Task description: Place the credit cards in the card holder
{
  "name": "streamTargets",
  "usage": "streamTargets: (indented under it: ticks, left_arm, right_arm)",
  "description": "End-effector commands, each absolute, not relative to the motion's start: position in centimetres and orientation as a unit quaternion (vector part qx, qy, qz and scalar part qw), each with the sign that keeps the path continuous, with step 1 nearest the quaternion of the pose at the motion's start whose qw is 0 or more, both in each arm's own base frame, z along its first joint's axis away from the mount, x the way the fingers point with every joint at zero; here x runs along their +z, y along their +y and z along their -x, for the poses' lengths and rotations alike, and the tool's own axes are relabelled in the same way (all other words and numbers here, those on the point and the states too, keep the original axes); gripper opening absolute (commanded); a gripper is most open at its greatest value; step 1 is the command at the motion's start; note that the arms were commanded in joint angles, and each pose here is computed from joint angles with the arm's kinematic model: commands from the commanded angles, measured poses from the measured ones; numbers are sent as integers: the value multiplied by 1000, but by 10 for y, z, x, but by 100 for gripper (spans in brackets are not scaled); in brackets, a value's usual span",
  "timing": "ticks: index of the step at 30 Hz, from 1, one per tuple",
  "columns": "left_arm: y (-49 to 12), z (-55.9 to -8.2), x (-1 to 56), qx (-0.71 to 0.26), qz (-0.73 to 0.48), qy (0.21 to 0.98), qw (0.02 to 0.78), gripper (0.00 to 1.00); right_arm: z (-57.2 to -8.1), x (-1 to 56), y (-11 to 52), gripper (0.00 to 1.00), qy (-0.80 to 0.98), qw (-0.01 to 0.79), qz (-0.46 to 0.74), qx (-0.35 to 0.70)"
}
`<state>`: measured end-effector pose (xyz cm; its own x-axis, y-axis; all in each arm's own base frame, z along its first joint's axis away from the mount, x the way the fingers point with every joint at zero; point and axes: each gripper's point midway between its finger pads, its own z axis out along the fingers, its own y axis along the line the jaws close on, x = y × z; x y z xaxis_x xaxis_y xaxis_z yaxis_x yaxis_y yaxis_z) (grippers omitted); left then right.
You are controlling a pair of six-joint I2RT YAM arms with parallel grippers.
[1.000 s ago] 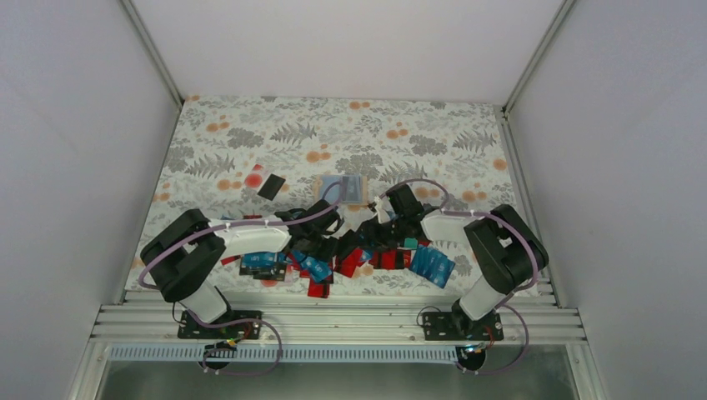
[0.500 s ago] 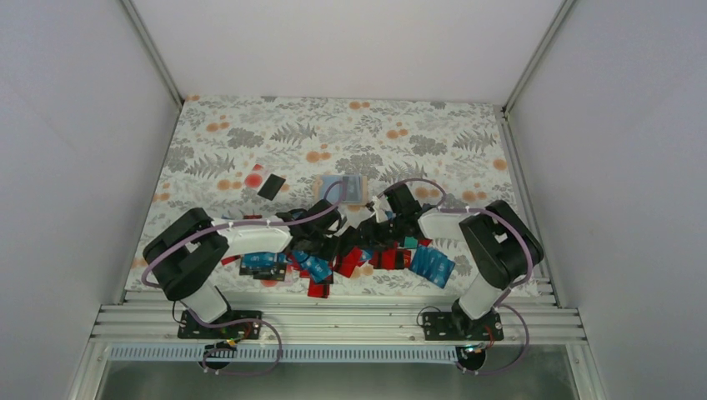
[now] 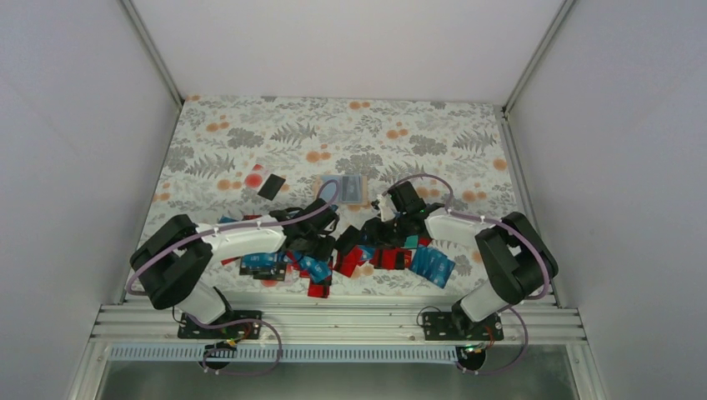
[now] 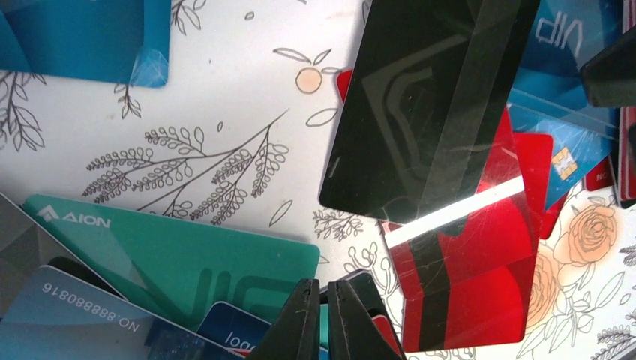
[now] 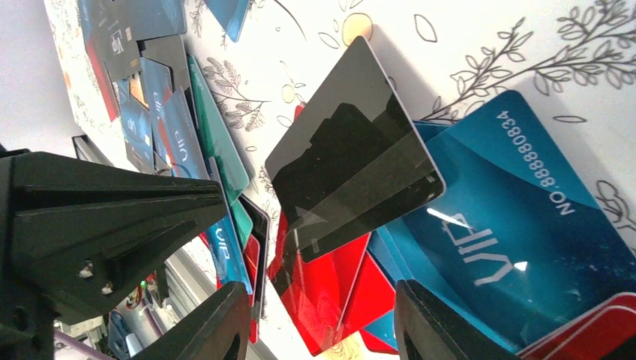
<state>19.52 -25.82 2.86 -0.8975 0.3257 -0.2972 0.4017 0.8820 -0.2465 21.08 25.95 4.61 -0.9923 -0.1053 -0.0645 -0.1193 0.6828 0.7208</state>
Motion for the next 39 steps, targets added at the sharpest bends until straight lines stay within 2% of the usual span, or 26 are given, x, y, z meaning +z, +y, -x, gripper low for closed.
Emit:
streamTargets:
  ticks: [1, 16, 28, 39]
  left_arm:
    - [-266, -206, 35, -150, -180, 962, 139, 5]
    - [-275, -213, 14, -133, -184, 967, 117, 4]
    - [-263, -202, -12, -118, -173, 973, 93, 4]
    - [-261, -199, -20, -117, -174, 974, 85, 4]
  right_arm:
    - [-219, 53, 257, 50, 921, 30, 66, 382]
    - [-233, 53, 239, 49, 926, 60, 36, 371]
    - [-241, 43, 250, 50, 920, 37, 33, 390]
    - [-254, 29, 243, 49, 932, 41, 11, 360]
